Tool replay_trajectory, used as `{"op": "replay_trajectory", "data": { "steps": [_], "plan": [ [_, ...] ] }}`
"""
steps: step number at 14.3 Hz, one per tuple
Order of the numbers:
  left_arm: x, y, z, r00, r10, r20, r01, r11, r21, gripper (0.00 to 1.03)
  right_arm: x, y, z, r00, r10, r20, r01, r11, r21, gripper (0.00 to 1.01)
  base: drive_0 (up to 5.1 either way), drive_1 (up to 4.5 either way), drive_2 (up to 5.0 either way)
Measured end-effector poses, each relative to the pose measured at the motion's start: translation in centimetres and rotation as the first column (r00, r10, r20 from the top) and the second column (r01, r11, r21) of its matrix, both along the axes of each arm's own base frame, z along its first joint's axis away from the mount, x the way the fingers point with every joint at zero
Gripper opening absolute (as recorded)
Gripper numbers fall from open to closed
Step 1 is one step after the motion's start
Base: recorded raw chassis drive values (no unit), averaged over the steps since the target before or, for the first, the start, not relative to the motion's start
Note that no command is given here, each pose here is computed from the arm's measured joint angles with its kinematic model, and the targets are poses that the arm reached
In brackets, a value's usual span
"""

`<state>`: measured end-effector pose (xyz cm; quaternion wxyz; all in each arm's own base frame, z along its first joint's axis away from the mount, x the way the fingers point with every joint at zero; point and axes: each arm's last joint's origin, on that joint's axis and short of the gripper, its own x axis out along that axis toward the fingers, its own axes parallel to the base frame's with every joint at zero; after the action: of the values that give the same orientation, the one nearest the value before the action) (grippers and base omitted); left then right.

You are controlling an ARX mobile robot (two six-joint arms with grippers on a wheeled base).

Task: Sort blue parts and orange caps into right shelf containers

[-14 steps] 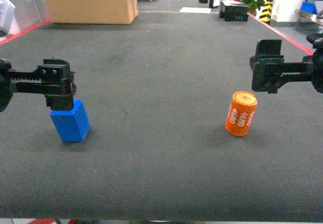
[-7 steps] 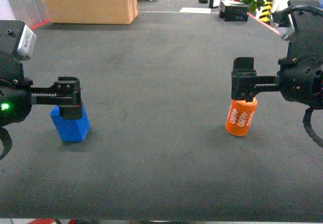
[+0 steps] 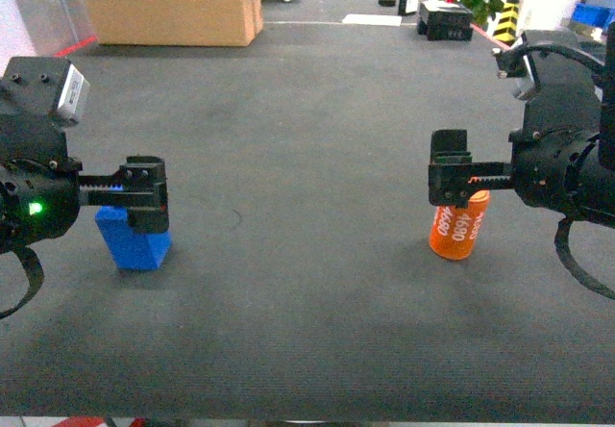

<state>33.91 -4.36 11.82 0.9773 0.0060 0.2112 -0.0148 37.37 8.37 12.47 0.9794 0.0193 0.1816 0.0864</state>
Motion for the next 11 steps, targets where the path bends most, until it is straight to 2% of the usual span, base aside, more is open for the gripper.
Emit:
{"op": "replay_trajectory", "data": {
  "steps": [2, 5, 8, 9, 10, 11],
  "plan": [
    [0.3, -0.2, -0.4, 1.000, -0.002, -0.017, 0.002, 1.0000, -0.003, 0.98, 0.5, 0.1, -0.8, 1.000, 0.002, -0.021, -0.002, 1.0000, -0.004, 0.98, 0.0, 0.00, 0.0],
    [1.4, -0.3, -3.7, 0.993, 0.009, -0.114, -0.008, 0.9999, 0.014, 0.98, 1.2, 0.4, -4.2, 0.995, 0.014, -0.101, -0.015, 0.9998, -0.011, 0.98, 0.0, 0.00, 0.0],
    [2.0, -0.4, -4.5, 0.990, 0.018, -0.137, -0.015, 0.9996, 0.023, 0.98, 1.3, 0.8, -5.0, 0.993, 0.004, -0.121, -0.005, 0.9999, -0.015, 0.98, 0.0, 0.00, 0.0],
    [2.0, -0.4, -4.6, 0.990, 0.019, -0.139, -0.016, 0.9996, 0.024, 0.98, 1.2, 0.9, -5.2, 0.991, 0.002, -0.135, -0.005, 0.9998, -0.017, 0.95, 0.0, 0.00, 0.0],
    [2.1, -0.4, -4.5, 0.989, 0.019, -0.143, -0.016, 0.9996, 0.023, 0.94, 1.2, 1.1, -5.3, 0.990, 0.005, -0.142, -0.007, 0.9998, -0.019, 0.86, 0.0, 0.00, 0.0],
    [2.2, -0.5, -4.4, 0.990, 0.021, -0.139, -0.018, 0.9997, 0.018, 0.85, 1.3, 1.0, -5.3, 0.990, -0.002, -0.142, -0.002, 0.9996, -0.028, 0.77, 0.0, 0.00, 0.0]
  ]
}}
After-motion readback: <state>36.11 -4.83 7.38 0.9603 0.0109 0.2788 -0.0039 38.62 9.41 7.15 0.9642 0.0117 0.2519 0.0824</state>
